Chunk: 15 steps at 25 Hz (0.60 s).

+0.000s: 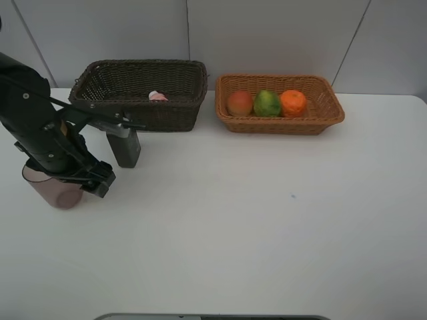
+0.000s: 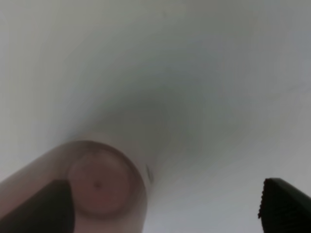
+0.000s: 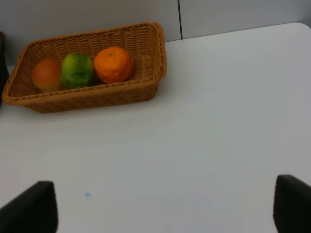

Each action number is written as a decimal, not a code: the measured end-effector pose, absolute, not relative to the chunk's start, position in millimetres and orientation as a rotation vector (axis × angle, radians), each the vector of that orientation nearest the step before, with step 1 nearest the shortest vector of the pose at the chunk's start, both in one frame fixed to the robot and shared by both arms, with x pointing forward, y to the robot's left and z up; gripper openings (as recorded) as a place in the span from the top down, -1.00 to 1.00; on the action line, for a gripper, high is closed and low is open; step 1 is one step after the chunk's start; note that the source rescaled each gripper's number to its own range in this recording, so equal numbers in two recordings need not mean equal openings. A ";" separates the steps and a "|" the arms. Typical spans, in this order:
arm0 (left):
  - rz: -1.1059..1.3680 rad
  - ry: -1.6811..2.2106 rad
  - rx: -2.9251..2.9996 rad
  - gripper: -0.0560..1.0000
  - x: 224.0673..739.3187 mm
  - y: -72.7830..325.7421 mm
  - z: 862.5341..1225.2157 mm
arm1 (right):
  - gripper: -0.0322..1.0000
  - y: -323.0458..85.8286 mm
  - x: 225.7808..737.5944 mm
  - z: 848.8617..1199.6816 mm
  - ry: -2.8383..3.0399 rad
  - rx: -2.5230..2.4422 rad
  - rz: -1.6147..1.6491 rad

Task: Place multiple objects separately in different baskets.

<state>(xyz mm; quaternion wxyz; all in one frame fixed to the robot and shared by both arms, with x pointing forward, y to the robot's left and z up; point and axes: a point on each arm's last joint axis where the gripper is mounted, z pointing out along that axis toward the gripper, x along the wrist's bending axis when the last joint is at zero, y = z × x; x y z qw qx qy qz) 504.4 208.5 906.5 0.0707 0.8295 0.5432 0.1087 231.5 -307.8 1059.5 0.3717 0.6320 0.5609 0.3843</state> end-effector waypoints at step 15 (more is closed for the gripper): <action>0.333 1.618 2.489 0.13 507.2 206.9 901.5 | -0.92 -307.8 231.5 1059.5 1.438 1.620 0.985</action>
